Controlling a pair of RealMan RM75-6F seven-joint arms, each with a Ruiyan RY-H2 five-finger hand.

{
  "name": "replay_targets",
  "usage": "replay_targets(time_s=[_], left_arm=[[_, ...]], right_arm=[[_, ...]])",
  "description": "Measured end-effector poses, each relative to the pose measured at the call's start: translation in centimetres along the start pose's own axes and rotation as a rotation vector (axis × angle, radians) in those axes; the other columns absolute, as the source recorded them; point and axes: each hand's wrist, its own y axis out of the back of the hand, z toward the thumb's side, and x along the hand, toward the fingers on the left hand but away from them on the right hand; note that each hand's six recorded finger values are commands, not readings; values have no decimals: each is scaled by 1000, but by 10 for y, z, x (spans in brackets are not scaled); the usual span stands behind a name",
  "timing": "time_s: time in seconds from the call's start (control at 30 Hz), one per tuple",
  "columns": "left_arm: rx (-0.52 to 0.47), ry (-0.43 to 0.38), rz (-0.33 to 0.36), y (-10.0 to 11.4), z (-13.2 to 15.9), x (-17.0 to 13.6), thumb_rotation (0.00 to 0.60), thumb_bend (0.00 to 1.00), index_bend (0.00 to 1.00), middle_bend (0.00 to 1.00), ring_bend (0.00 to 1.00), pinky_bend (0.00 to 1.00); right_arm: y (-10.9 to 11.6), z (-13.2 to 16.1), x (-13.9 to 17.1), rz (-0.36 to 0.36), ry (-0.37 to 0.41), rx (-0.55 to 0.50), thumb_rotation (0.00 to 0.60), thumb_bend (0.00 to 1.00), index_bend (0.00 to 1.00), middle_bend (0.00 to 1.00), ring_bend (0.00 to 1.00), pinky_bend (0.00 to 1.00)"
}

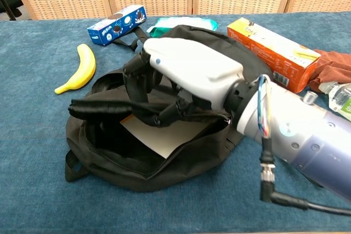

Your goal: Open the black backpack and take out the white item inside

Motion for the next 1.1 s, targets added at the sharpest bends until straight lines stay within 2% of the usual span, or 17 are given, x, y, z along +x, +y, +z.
replay_targets(time_s=[0.2,0.33,0.7,0.93,1.1], left_arm=[[-52,-137,-20,0,23,-3,600,217,0,0,0,0],[-73,-229,-42,-3,38,-3,600,220,0,0,0,0],[-66,-373,-109,-10,67,9,600,241,0,0,0,0],[-86,-423,-162,-20,89,13,600,242,0,0,0,0],[-94,-460,-192,-28,107,19,600,241,0,0,0,0]], right_arm=[[12,-6,-12,-28,-112,-138,600,440,615,585,459,376],[24,-9,-22,-50,-189,-192,600,440,616,586,459,376],[55,-14,-47,-85,-338,-259,600,440,622,588,459,376],[59,-24,-51,-66,-436,-307,600,440,622,589,459,376],[68,-22,-53,-69,-446,-326,600,441,627,593,459,376]])
